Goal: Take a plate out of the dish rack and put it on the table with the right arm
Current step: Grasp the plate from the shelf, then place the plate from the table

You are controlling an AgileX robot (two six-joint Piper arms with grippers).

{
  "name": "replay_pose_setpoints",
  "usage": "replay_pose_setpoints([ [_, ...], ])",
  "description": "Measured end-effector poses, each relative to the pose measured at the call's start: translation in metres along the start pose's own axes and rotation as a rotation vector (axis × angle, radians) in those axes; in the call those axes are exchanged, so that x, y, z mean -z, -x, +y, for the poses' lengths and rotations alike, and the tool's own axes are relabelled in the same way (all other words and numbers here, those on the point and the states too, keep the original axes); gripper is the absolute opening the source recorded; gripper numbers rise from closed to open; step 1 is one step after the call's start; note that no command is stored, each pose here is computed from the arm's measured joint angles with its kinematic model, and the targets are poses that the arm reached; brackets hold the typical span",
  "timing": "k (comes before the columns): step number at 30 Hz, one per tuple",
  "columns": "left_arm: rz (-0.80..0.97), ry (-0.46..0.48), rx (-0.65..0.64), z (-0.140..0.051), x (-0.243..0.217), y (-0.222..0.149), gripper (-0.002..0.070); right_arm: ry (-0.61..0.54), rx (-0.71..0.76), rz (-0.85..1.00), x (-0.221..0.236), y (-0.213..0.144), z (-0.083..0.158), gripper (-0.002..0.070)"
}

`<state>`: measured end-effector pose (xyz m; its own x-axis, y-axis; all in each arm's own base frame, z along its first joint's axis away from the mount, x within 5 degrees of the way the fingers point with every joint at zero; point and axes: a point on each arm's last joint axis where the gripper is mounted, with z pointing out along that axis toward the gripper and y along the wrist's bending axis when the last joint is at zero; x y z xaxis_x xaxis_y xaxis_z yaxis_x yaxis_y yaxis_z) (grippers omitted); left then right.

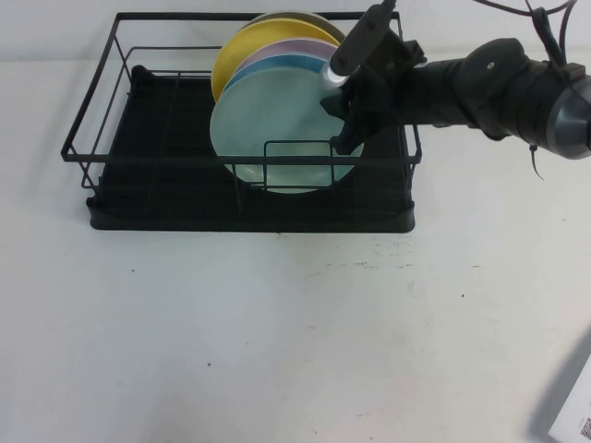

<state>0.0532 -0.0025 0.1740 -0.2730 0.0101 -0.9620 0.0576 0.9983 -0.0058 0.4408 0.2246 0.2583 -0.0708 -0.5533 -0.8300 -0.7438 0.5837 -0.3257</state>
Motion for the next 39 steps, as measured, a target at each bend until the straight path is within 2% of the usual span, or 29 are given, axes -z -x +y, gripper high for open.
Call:
replay_pose_setpoints([
  [3, 0.000, 0.000, 0.000, 0.000, 0.000, 0.000, -0.0003, 0.004, -0.002, -0.004, 0.000, 0.000, 0.000, 0.0082],
  [11, 0.000, 0.000, 0.000, 0.000, 0.000, 0.000, -0.0003, 0.028, -0.087, -0.051, 0.011, 0.014, 0.001, 0.0082],
  [18, 0.000, 0.000, 0.000, 0.000, 0.000, 0.000, -0.0003, -0.007, -0.117, -0.140, 0.047, 0.049, -0.007, 0.0068],
  [24, 0.000, 0.000, 0.000, 0.000, 0.000, 0.000, -0.0003, 0.016, -0.146, -0.193, 0.093, 0.081, -0.007, 0.0067],
  [29, 0.000, 0.000, 0.000, 0.000, 0.000, 0.000, -0.0003, 0.096, -0.207, -0.099, 0.133, 0.094, 0.002, 0.0067],
  [35, 0.000, 0.000, 0.000, 0.000, 0.000, 0.000, -0.0003, 0.293, -0.462, 0.140, 0.165, 0.090, 0.025, 0.0067],
  [39, 0.000, 0.000, 0.000, 0.000, 0.000, 0.000, -0.0003, 0.371, -0.608, 0.302, 0.163, 0.071, 0.039, 0.0067],
])
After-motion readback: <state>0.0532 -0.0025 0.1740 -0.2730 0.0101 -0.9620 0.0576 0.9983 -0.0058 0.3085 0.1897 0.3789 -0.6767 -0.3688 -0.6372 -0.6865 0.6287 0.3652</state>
